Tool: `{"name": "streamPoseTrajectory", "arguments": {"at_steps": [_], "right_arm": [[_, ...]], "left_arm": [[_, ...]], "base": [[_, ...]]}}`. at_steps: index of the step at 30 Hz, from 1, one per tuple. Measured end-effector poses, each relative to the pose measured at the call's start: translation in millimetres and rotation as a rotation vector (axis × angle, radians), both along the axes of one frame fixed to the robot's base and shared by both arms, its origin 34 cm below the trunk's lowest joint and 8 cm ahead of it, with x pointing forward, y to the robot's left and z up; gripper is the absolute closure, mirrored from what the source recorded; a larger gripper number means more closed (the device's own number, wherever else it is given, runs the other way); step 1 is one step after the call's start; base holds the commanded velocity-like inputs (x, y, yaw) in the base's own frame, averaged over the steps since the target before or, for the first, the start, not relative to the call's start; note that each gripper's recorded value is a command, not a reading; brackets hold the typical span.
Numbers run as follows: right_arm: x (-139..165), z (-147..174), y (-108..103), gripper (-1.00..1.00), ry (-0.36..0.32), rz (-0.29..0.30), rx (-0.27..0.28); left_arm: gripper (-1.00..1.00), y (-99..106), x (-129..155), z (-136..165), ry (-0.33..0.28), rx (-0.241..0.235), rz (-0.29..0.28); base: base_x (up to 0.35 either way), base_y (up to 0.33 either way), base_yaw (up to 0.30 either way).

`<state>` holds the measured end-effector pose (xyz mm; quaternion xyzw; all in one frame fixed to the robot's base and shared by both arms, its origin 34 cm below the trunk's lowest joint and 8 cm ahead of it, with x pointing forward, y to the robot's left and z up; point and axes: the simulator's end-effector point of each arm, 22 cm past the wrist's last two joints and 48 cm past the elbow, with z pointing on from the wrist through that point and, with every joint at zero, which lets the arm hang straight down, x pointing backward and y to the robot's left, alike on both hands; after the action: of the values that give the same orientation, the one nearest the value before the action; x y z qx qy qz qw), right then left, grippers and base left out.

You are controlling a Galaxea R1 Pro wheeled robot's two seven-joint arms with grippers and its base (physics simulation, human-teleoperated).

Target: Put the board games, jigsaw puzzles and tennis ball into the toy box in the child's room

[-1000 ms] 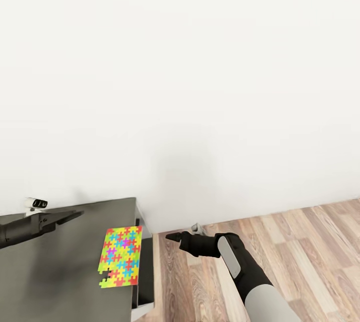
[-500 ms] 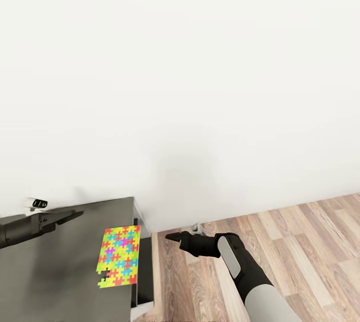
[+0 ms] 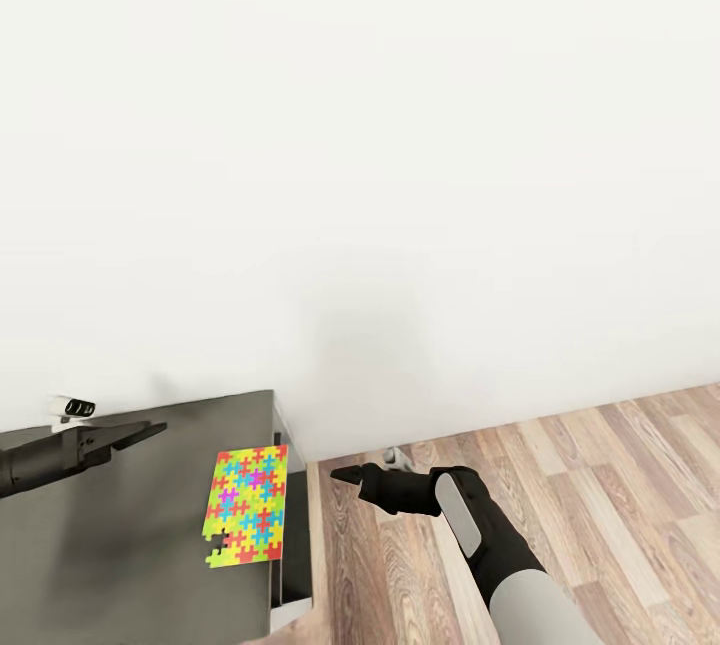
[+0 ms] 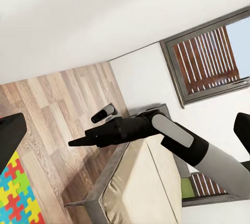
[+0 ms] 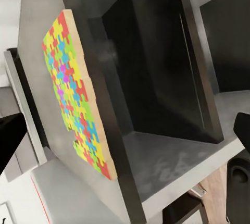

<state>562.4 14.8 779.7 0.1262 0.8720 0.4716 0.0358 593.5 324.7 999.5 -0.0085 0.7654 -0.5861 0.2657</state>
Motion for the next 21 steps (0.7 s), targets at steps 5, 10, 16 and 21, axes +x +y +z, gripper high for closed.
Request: {"name": "streamPoseTrajectory", "arguments": {"at_steps": [5, 10, 16, 21], "right_arm": [[-0.6, -1.1, 0.0, -1.0, 0.002, 0.0, 0.0], [-0.8, -1.7, 0.0, -1.0, 0.003, 0.0, 0.0], [-0.8, -1.8, 0.0, -1.0, 0.003, 0.0, 0.0], [-0.8, -1.9, 0.0, -1.0, 0.003, 0.0, 0.0]], "left_arm": [[-1.0, 0.0, 0.0, -1.2, 0.002, 0.0, 0.0], [-1.0, 0.0, 0.0, -1.8, 0.004, 0.0, 0.0], [-1.0, 0.0, 0.0, -2.0, 0.005, 0.0, 0.0], [-1.0, 0.0, 0.0, -2.1, 0.005, 0.0, 0.0]], "base": [[-0.002, 0.003, 0.0], [-0.001, 0.001, 0.0], [0.0, 0.0, 0.0], [0.0, 0.0, 0.0]]}}
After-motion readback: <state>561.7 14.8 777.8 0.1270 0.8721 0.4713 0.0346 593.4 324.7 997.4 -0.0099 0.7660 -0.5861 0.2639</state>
